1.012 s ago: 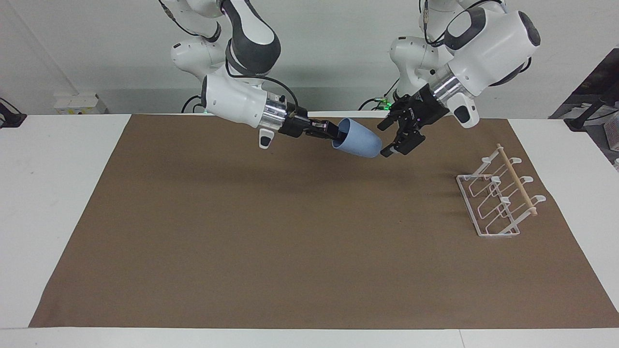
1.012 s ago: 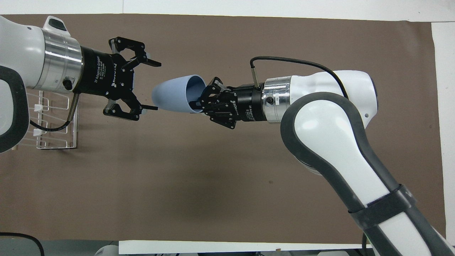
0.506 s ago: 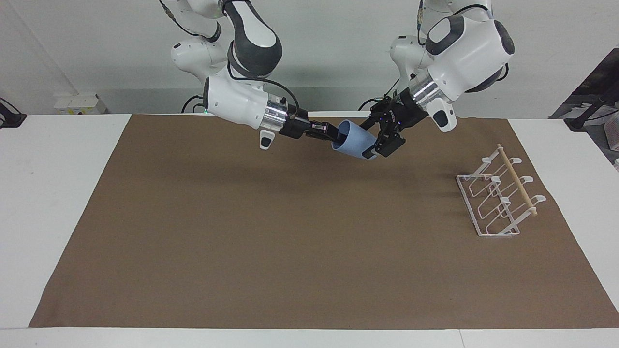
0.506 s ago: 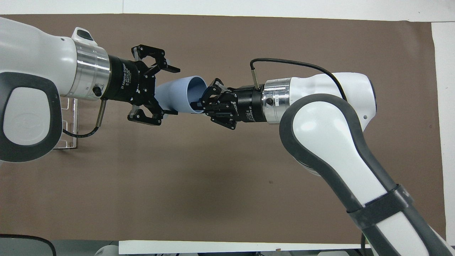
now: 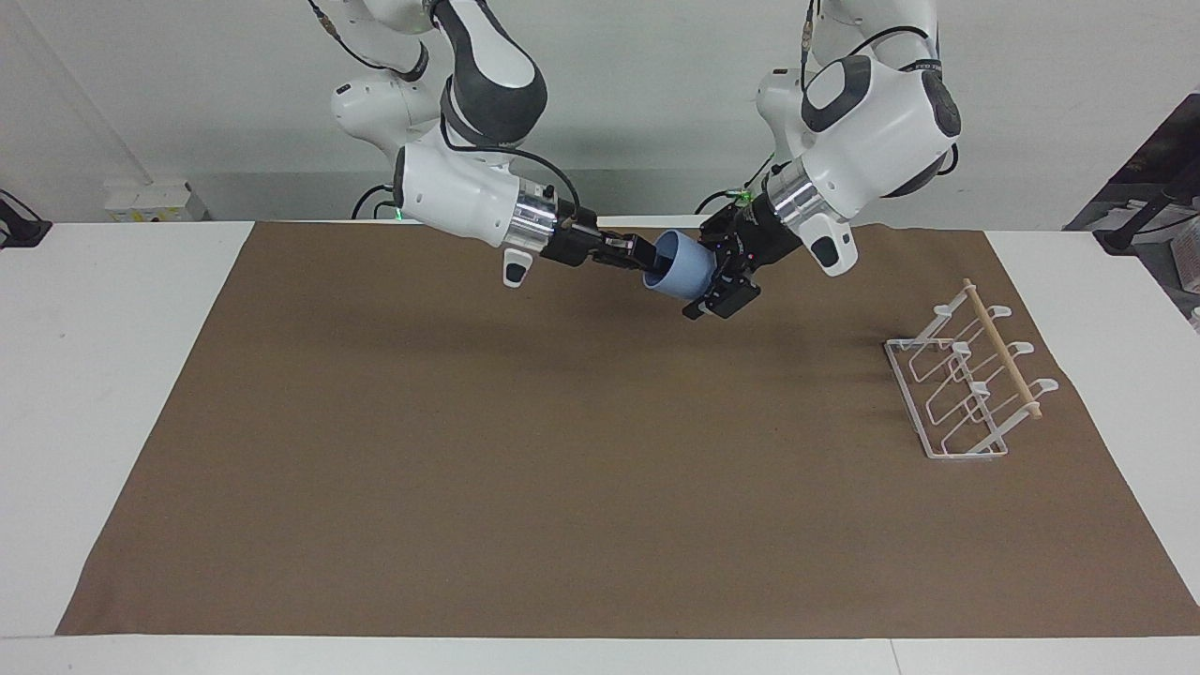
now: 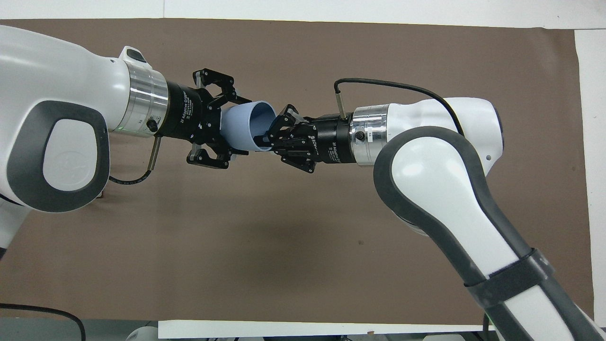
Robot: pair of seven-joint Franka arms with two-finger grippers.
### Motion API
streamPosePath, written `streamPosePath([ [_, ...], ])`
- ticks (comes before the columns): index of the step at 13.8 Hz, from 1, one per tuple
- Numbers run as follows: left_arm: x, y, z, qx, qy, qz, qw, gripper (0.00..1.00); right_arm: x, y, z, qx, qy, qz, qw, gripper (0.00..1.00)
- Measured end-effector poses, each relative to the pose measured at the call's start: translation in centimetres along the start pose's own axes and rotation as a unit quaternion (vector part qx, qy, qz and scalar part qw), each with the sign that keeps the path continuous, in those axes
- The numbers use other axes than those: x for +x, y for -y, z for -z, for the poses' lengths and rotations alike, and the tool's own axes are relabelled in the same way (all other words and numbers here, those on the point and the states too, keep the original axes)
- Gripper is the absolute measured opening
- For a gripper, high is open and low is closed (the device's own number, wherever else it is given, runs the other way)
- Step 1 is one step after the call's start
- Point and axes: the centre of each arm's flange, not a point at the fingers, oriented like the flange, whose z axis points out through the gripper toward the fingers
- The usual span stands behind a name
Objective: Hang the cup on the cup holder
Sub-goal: 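Close the left gripper on the cup base while the right gripper holds, then open the right gripper and withdraw it while the left gripper holds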
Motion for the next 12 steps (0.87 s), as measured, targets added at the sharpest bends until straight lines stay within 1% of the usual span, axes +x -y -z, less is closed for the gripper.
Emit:
streamPosePath([
  [4,-0.5,-0.2,0.7,-0.003,0.002,-0.005,1.0,0.75,-0.3,0.6,0.4,0.006,-0.001,0.003,1.0,0.05],
  [5,-0.5,-0.3,1.0,-0.005,0.003,-0.006,1.0,0.75,-0.4,0.6,0.4,0.006,0.0,0.004,1.0,0.1],
  [6,-0.6,-0.5,1.4,-0.009,0.004,-0.006,1.0,0.75,-0.5,0.6,0.3,0.006,0.0,0.005,1.0,0.24],
  [7,-0.6,-0.6,1.7,-0.012,0.004,-0.006,1.0,0.75,-0.6,0.6,0.2,0.005,0.001,0.005,1.0,0.34],
  [8,-0.6,-0.7,1.9,-0.014,0.003,-0.006,1.0,0.75,-0.5,0.7,0.3,0.006,0.001,0.006,1.0,0.47],
  [9,-0.4,-0.8,1.9,-0.016,-0.007,-0.01,1.0,0.75,-0.4,0.9,0.7,0.006,-0.004,0.009,1.0,0.57],
  [10,0.0,-1.0,2.0,-0.019,-0.031,-0.017,0.999,0.75,0.0,1.3,1.5,0.002,-0.014,0.019,1.0,0.67],
  [12,1.7,-1.4,2.3,-0.024,-0.106,-0.03,0.994,0.75,1.1,2.3,4.5,-0.026,-0.048,0.057,0.997,0.92],
])
